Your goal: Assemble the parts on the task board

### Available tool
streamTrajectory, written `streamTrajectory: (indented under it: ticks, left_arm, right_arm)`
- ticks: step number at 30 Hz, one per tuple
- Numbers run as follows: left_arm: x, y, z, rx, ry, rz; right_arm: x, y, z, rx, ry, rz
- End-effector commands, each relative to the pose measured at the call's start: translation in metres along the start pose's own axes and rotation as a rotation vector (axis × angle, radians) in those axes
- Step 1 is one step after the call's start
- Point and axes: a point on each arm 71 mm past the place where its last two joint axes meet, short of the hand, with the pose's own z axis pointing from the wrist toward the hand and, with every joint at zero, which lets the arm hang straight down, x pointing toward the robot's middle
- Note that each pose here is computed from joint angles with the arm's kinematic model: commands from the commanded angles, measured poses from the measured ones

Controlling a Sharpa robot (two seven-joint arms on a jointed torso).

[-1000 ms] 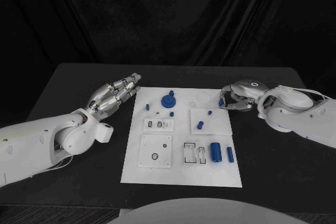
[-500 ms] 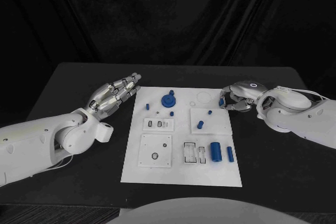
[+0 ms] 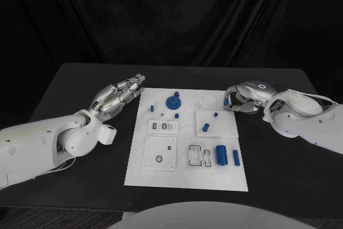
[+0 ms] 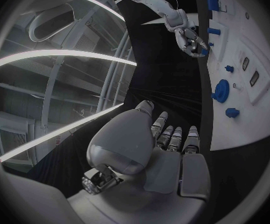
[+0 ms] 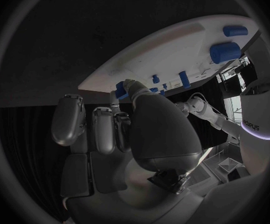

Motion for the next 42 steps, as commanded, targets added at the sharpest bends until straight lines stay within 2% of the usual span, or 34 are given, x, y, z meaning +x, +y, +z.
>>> streamTrajectory:
  ticks: [1, 7, 12, 14, 21, 26, 31, 42]
  left_arm:
    - [0.0011, -0.0081, -0.0007, 0.118, 0.007, -0.013]
    - [0.0013, -0.0079, -0.0006, 0.115, 0.007, -0.013]
    - [0.0026, -0.0076, 0.0002, 0.114, 0.009, -0.015]
    - [0.0033, -0.0074, 0.0005, 0.113, 0.011, -0.016]
    - [0.0044, -0.0074, 0.0007, 0.112, 0.012, -0.017]
    - [0.0053, -0.0074, 0.0011, 0.111, 0.014, -0.018]
    - [0.0065, -0.007, 0.0022, 0.111, 0.018, -0.021]
    - [0.0081, -0.0062, 0.0044, 0.112, 0.023, -0.023]
  right_arm:
    - [-0.009, 0.007, -0.001, -0.022, -0.093, 0.03]
    - [-0.023, 0.034, 0.001, -0.072, -0.113, 0.068]
    - [-0.027, 0.062, 0.006, -0.117, -0.097, 0.09]
    - [-0.026, 0.075, 0.01, -0.138, -0.073, 0.097]
    - [-0.013, 0.11, 0.024, -0.19, 0.022, 0.105]
    - [-0.003, 0.133, 0.037, -0.237, 0.054, 0.089]
    - [0.005, 0.147, 0.045, -0.262, 0.092, 0.078]
    - [0.018, 0.161, 0.054, -0.272, 0.15, 0.07]
